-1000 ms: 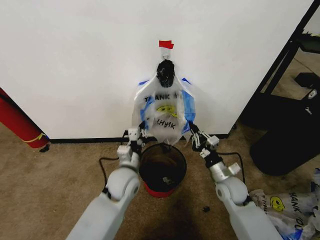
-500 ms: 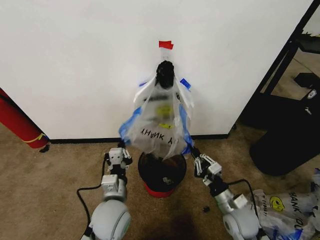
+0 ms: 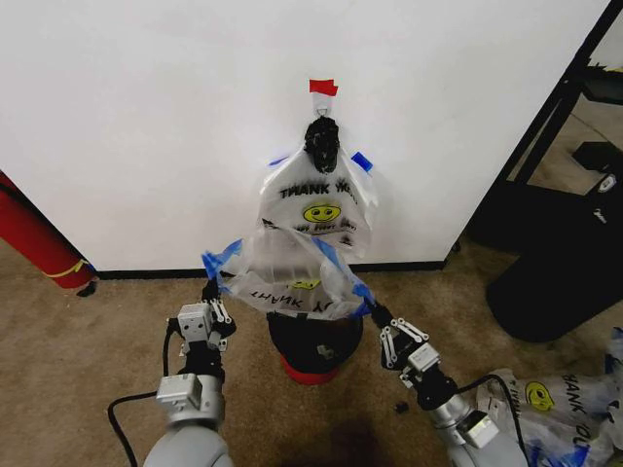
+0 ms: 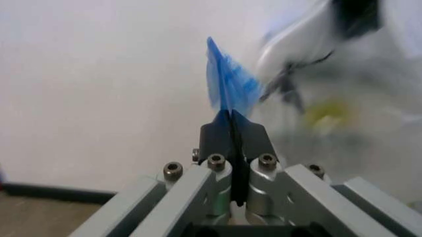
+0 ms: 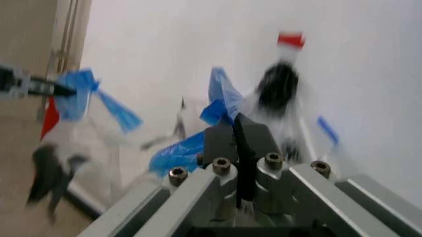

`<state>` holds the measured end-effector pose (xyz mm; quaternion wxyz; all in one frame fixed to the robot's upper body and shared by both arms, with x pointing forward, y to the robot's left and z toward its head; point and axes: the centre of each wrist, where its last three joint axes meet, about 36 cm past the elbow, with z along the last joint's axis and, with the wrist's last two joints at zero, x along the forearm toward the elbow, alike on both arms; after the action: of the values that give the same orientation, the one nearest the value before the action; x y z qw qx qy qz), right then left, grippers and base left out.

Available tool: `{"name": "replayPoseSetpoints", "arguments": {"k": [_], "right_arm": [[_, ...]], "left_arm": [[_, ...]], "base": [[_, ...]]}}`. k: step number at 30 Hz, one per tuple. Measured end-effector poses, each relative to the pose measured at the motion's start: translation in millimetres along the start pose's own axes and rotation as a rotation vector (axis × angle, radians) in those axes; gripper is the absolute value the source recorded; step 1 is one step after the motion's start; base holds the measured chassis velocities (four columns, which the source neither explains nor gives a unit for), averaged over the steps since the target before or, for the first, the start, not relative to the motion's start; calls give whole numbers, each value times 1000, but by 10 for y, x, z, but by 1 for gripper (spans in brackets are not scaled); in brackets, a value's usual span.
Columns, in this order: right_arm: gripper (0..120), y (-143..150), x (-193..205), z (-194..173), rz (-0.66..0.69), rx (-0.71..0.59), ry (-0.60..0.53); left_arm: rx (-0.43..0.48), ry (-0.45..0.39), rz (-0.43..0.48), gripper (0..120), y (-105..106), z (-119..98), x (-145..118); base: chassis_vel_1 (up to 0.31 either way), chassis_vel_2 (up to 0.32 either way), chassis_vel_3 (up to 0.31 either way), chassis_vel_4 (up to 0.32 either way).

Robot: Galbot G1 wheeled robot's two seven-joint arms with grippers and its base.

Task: Pick up the garbage bag from the wall and place it over the trash bin.

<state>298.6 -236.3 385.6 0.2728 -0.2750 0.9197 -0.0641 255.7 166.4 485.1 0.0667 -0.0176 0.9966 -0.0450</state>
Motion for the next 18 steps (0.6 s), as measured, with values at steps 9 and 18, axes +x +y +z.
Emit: {"name": "replayPoseSetpoints", "arguments": {"k": [9, 18], "right_arm": [[0, 90, -372, -153, 81, -117, -183], [0, 86, -477, -236, 96, -162, -218]], "left_arm": [[106, -107, 93, 0, -47, -317, 25], [74, -24, 73, 0, -21, -390, 144]], "base": [[0, 0, 0, 0], [0, 0, 0, 0]]}}
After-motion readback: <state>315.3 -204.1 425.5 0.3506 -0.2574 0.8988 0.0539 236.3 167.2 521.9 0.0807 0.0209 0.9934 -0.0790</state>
